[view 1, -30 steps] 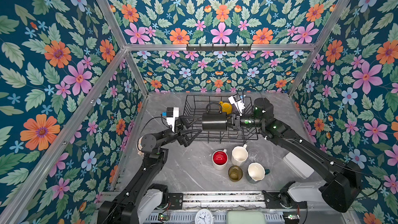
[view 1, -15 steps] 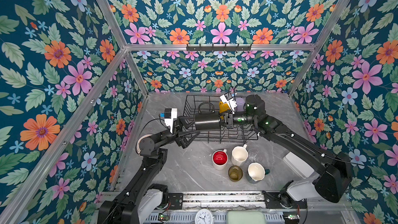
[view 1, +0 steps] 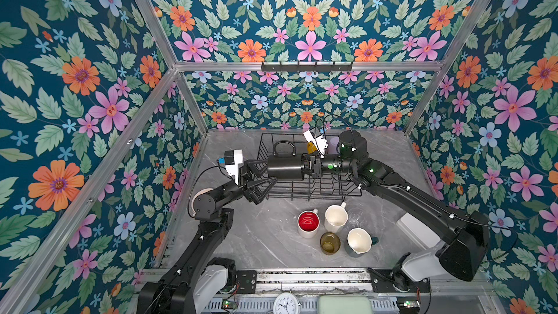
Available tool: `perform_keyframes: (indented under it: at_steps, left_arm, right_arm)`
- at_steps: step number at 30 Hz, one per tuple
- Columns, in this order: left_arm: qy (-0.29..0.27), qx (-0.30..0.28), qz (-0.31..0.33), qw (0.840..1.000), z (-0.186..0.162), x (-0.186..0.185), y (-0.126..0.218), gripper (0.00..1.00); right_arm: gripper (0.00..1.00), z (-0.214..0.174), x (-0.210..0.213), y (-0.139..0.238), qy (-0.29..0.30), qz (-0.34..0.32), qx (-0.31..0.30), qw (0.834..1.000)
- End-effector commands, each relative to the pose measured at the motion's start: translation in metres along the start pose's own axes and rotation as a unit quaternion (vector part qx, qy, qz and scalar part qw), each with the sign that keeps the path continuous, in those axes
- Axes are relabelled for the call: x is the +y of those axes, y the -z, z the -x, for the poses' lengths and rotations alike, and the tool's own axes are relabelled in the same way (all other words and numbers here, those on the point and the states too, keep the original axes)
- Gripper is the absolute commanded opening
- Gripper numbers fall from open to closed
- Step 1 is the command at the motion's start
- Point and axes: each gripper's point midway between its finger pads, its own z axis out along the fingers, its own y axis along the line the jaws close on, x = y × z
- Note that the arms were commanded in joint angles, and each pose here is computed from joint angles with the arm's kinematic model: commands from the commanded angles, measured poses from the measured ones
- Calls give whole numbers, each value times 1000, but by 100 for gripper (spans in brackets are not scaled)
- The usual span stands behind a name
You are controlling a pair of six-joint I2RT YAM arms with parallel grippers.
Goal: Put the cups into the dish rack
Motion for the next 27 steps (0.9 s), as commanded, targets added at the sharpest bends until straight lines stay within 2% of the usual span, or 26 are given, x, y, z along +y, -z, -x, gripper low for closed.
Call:
perform_keyframes:
  at_steps: [1, 6, 21, 27]
  left_arm:
    - [-5, 47, -43, 998, -15, -18, 0, 100]
    - [-5, 48, -41, 998, -16, -16, -1, 100]
    - [-16, 52, -15, 998, -16, -7, -1, 100]
    - [-17, 50, -11, 999, -15, -5, -2, 100]
  right_arm:
    - [0, -2, 27, -2, 24, 52, 11, 998]
    - [0, -3, 4, 2, -1, -5, 14, 1000]
    - [0, 5, -3, 44, -1, -57, -23, 998]
    - [0, 2, 4, 49, 10, -51, -19, 998]
